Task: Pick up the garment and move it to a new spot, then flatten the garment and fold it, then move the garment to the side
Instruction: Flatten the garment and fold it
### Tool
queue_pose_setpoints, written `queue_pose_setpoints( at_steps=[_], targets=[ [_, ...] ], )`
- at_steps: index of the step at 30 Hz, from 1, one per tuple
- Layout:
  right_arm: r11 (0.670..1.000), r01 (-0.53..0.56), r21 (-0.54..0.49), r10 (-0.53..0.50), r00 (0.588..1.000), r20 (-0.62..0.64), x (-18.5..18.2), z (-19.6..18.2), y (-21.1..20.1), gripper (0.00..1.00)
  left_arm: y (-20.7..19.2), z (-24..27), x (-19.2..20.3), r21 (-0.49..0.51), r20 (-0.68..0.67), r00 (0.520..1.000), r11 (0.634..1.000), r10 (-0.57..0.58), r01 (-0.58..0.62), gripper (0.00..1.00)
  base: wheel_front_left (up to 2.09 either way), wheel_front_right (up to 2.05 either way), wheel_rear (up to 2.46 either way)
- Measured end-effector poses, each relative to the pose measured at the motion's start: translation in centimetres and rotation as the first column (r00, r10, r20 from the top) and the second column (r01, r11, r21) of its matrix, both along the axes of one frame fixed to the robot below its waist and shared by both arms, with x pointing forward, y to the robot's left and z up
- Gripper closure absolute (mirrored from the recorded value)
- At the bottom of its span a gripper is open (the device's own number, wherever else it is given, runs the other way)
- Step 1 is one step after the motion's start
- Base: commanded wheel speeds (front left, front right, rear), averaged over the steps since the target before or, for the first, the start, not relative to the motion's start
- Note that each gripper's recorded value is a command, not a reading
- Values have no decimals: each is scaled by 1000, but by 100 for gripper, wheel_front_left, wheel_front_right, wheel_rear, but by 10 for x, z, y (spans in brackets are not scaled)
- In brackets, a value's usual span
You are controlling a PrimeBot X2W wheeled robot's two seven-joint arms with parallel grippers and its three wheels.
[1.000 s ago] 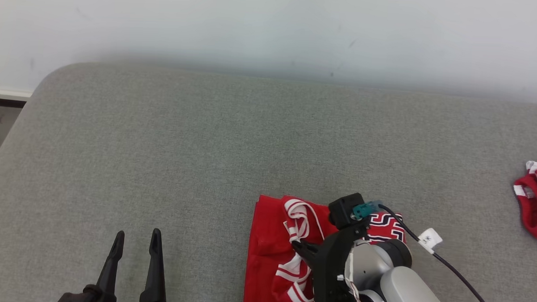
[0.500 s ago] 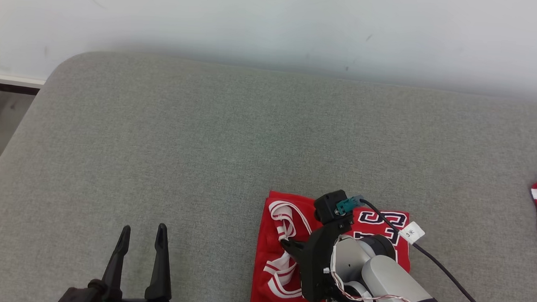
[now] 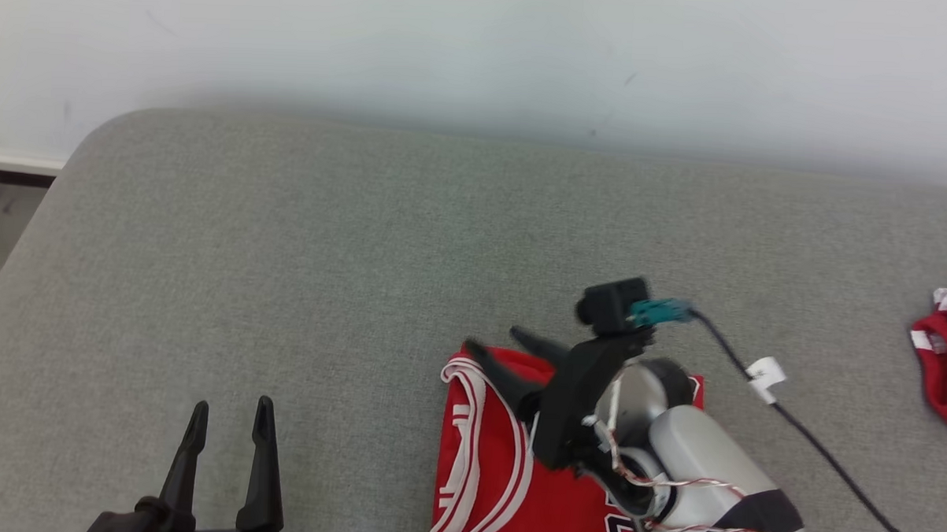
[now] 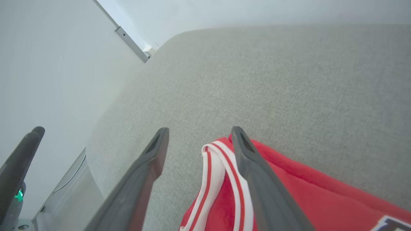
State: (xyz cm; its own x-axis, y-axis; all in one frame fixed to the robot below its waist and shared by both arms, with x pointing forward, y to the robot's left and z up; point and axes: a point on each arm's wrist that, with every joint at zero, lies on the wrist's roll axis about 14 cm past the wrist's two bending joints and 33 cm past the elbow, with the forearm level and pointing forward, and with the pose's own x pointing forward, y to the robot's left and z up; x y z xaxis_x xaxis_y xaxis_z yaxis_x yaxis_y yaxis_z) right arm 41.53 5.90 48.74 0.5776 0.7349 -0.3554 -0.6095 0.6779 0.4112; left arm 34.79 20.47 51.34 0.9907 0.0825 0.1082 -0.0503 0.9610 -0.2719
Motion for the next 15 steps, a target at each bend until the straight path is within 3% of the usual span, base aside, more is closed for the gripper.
queue_pose_setpoints(
  at_steps=[7, 12, 13, 15],
  targets=[
    [967, 253, 27, -254, 953, 166, 21, 26, -73, 0, -4, 7, 0, -17, 26, 1000, 1000, -15, 16, 0, 0, 0, 0],
    [888, 455, 74, -456, 848, 270, 13, 42, -144, 0, -15, 15, 1, -19, 52, 997, 998, -51, 52, 0, 0, 0, 0],
    [888, 455, 74, -456, 848, 270, 13, 42, -144, 0, -15, 15, 1, -19, 52, 997, 998, -51, 52, 0, 0, 0, 0],
    [847, 523, 90, -525, 800, 292, 3, 43, -171, 0, -22, 18, 2, -3, 64, 995, 997, -78, 78, 0, 0, 0, 0]
  ],
)
